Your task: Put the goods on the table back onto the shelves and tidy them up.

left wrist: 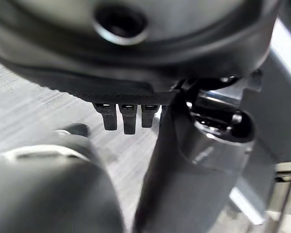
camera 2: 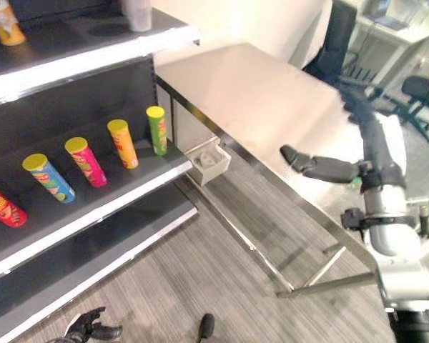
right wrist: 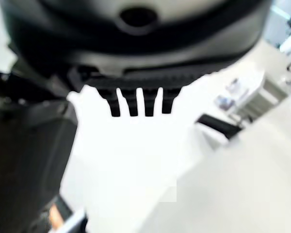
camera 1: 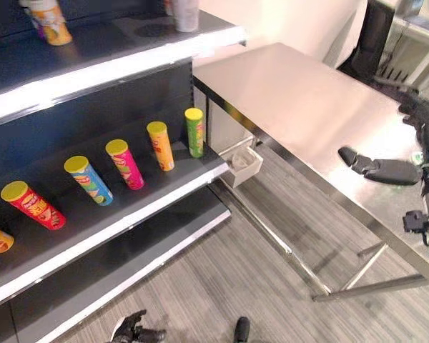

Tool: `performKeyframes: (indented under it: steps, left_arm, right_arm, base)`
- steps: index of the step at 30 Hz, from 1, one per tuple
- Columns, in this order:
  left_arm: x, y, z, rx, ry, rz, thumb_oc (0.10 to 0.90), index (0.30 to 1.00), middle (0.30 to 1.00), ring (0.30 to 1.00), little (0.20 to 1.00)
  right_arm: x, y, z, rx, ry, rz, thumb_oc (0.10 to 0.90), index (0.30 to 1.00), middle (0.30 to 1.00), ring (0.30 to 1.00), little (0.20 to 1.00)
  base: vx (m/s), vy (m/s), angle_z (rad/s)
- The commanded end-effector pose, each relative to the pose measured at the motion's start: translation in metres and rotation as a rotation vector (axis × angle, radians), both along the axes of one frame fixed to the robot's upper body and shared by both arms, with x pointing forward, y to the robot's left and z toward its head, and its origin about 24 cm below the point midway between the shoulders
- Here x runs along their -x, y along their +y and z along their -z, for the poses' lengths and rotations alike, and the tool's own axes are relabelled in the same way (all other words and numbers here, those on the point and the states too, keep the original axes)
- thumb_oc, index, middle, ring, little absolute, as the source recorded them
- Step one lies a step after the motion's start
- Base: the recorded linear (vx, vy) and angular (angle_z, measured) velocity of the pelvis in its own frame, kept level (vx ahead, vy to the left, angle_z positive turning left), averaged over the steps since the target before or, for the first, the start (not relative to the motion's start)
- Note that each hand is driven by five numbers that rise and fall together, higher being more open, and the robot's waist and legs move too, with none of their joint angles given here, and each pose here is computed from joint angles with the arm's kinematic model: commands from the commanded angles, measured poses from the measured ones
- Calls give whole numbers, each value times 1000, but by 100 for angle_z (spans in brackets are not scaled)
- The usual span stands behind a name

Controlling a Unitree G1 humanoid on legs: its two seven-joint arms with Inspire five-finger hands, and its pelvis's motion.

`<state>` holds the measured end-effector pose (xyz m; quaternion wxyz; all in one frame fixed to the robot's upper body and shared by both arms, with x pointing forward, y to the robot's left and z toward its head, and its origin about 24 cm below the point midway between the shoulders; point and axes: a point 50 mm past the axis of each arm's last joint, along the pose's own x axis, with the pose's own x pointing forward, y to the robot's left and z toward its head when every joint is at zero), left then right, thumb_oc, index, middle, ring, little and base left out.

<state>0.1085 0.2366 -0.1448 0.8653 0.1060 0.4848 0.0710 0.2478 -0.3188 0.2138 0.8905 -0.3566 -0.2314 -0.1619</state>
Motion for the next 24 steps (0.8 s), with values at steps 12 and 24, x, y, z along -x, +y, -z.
performKeyframes:
  steps: [12,24]
  left_arm:
    - [-6,25,-4,-138,38,49,800,900,900,900,900]
    - [-5,42,-12,-175,14,25,800,900,900,900,900]
  right_arm:
    - [1,-18,-49,113,-273,223,800,900,900,900,900]
    - [9,-46,-14,102,-93,353,800,900,900,900,900]
  base:
    - [123,99,-40]
    - [56,-73,-23]
